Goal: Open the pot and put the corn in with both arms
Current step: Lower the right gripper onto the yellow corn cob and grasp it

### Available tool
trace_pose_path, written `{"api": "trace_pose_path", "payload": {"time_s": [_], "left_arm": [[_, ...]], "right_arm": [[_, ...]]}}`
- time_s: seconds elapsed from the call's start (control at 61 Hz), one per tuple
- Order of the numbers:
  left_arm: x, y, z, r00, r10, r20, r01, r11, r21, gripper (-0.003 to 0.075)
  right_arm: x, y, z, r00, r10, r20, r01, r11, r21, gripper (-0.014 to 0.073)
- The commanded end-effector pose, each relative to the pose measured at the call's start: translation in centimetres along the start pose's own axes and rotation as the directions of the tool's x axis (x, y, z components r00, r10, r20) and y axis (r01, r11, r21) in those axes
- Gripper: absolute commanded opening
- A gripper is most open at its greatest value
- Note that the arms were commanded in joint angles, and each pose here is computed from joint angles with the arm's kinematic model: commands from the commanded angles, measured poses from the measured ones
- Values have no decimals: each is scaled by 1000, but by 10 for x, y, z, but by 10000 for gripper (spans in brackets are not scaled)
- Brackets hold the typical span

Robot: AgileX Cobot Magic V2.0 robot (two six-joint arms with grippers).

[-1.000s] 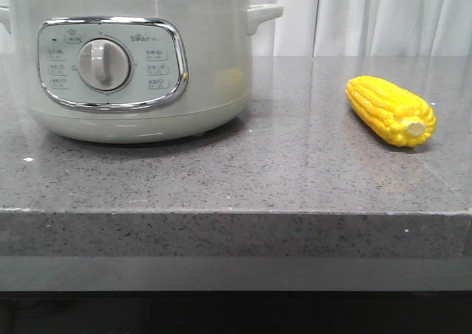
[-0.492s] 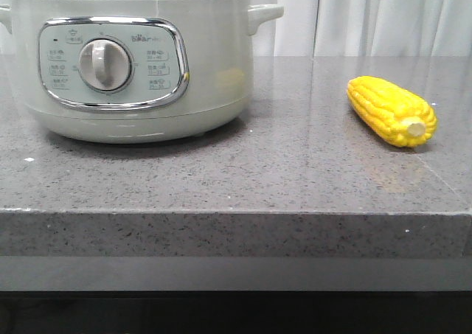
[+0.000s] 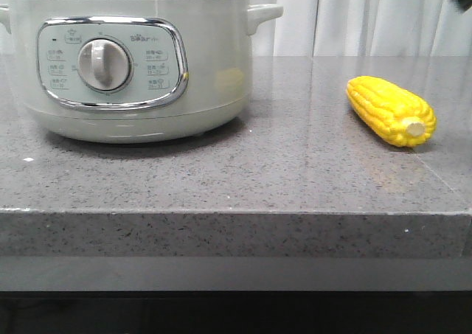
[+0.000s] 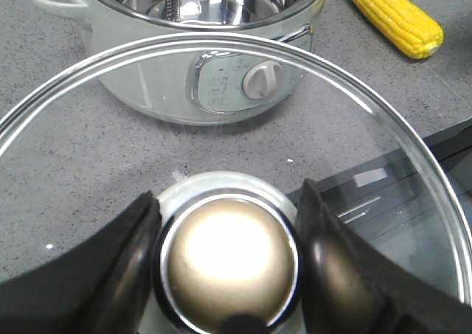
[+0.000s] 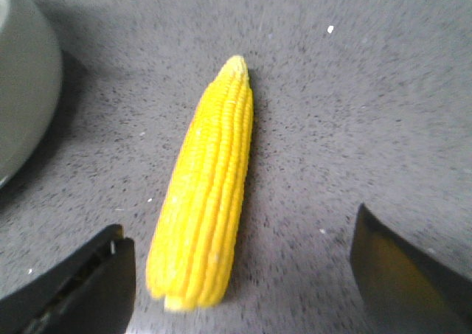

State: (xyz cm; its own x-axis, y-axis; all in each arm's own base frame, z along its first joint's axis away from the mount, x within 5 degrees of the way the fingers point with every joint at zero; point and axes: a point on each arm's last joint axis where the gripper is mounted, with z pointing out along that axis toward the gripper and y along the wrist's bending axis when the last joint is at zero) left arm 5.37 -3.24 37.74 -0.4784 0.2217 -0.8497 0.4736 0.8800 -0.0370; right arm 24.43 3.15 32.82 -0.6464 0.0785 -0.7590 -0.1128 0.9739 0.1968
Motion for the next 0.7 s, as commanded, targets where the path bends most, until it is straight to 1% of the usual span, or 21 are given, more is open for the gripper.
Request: {"api": "trace_pose_path", "payload": {"time_s": [0.0, 0.131, 0.262, 0.41, 0.492, 0.557, 0.689], "left_arm": [[-19, -2, -8, 987, -15, 161, 13, 1000, 16, 251], [-19, -2, -8, 987, -15, 161, 13, 1000, 16, 251], [-19, -2, -8, 987, -15, 161, 13, 1000, 16, 251], [-19, -2, -8, 987, -15, 161, 13, 1000, 16, 251], [-19, -2, -8, 987, -15, 161, 13, 1000, 16, 251], [-19, -2, -8, 987, -15, 161, 13, 1000, 16, 251], [-19, -2, -8, 987, -15, 161, 13, 1000, 16, 251]], "right_arm": [[-23, 0, 19, 999, 28, 37, -28, 1000, -10, 610], [-29, 6, 57, 999, 20, -38, -21, 999, -28, 610], [-28, 15, 86, 996, 3, -92, -7, 999, -46, 610], [-24, 17, 106, 991, 1, -133, -7, 999, -49, 610], [-23, 16, 109, 990, 5, -142, -12, 999, -49, 600], [-23, 16, 109, 990, 5, -142, -12, 999, -49, 563], [-23, 16, 109, 990, 5, -139, -12, 999, -49, 391]]}}
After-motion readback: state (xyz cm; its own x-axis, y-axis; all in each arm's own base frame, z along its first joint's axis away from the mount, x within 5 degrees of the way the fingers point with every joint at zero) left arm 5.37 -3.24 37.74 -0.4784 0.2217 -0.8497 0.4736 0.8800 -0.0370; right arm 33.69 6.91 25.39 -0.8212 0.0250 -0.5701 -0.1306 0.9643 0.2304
